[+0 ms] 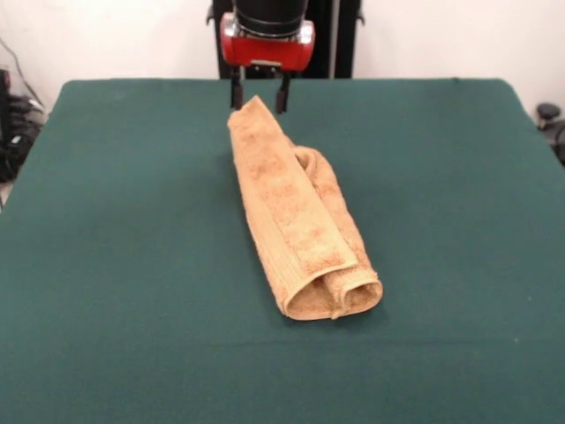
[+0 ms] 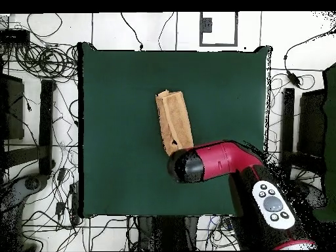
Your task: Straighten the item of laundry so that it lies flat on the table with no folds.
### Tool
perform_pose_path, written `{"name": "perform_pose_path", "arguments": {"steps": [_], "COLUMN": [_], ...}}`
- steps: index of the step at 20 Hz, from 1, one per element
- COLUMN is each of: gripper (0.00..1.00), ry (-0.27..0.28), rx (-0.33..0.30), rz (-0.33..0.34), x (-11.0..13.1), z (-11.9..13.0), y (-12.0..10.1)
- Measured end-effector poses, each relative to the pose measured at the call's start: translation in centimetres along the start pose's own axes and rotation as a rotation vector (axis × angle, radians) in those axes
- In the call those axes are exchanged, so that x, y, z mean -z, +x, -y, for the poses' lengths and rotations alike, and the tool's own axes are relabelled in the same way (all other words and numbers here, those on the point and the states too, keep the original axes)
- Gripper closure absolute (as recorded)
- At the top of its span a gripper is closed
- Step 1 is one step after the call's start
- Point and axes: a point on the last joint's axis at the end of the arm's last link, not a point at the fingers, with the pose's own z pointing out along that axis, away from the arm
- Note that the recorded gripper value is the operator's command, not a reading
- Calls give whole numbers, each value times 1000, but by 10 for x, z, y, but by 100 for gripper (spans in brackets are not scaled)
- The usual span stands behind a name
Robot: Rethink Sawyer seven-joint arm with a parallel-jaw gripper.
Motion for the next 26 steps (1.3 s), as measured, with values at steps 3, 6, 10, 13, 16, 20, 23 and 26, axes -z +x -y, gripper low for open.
{"name": "perform_pose_path", "arguments": {"steps": [3,6,10,13,16,20,23,26], "gripper": [0,0,0,0,0,0,0,0], "ry": [19,34,37,29,14,0,-6,-16], "rx": [23,44,64,62,50,35,29,19], "rz": [19,32,32,20,1,-24,-34,-49], "x": [4,5,1,-6,-16,-28,-33,-40], "z": [-3,-7,-15,-16,-14,-9,-7,-3], "y": [-5,-8,-10,-9,-6,0,2,6]}}
